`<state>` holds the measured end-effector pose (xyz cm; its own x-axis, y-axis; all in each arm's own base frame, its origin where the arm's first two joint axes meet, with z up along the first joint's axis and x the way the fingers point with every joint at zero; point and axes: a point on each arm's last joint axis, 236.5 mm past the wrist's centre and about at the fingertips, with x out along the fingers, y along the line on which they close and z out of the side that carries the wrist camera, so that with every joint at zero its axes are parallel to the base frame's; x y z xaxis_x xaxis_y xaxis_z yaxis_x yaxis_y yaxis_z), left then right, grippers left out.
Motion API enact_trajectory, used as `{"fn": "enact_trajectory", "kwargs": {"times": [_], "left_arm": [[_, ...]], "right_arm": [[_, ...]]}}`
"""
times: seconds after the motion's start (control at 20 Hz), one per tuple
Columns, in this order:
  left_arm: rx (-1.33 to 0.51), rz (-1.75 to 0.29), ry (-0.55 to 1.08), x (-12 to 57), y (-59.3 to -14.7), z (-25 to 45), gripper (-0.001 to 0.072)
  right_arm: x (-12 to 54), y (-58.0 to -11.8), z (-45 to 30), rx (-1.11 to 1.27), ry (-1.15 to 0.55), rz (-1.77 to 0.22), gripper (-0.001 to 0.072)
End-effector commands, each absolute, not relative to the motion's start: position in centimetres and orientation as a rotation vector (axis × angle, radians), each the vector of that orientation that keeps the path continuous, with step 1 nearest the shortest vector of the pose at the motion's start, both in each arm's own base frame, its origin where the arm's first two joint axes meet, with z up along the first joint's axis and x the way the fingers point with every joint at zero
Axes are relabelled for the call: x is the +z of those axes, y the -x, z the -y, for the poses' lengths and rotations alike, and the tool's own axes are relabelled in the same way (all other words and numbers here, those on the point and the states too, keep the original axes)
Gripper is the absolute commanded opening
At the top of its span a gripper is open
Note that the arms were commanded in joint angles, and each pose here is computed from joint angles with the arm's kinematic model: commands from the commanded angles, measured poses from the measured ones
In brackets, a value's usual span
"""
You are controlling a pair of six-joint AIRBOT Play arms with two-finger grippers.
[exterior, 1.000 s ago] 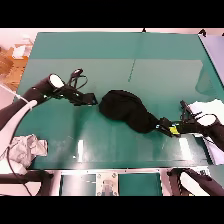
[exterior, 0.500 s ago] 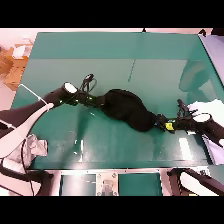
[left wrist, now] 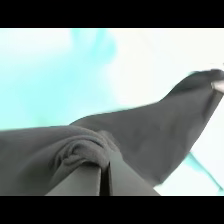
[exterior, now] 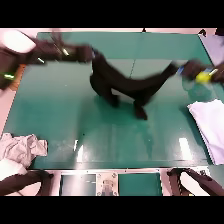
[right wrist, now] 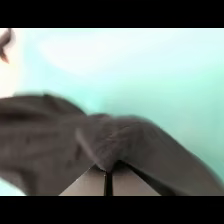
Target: Fold the shirts.
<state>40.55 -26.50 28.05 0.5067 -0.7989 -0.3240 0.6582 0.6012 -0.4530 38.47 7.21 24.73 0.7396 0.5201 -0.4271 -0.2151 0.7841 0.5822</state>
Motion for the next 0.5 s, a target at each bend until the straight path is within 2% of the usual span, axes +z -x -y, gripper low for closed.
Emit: {"fn": "enact_trajectory", "kwargs": {"times": [0.0, 0.15, 0.25, 0.35, 0.45], "left_arm": [[-0.958, -0.278, 0.210, 41.6, -33.0, 24.8, 0.0032], [-1.008, -0.121, 0.180, 49.0, -26.2, 23.6, 0.0032], [-1.033, -0.068, 0.163, 51.6, -22.8, 23.1, 0.0033], [-1.041, -0.043, 0.161, 52.8, -20.8, 22.7, 0.0033], [-1.028, -0.046, 0.149, 52.6, -20.8, 22.5, 0.0033]], "right_arm": [[43.8, -32.4, -8.1, 0.467, -0.361, -0.195, 0.0017], [54.2, -25.1, -9.2, 0.470, -0.243, 0.087, 0.0017], [57.6, -21.7, -9.8, 0.470, -0.202, 0.196, 0.0017], [58.8, -20.3, -10.1, 0.469, -0.184, 0.239, 0.0017], [58.3, -20.6, -9.8, 0.455, -0.173, 0.222, 0.0018]]}}
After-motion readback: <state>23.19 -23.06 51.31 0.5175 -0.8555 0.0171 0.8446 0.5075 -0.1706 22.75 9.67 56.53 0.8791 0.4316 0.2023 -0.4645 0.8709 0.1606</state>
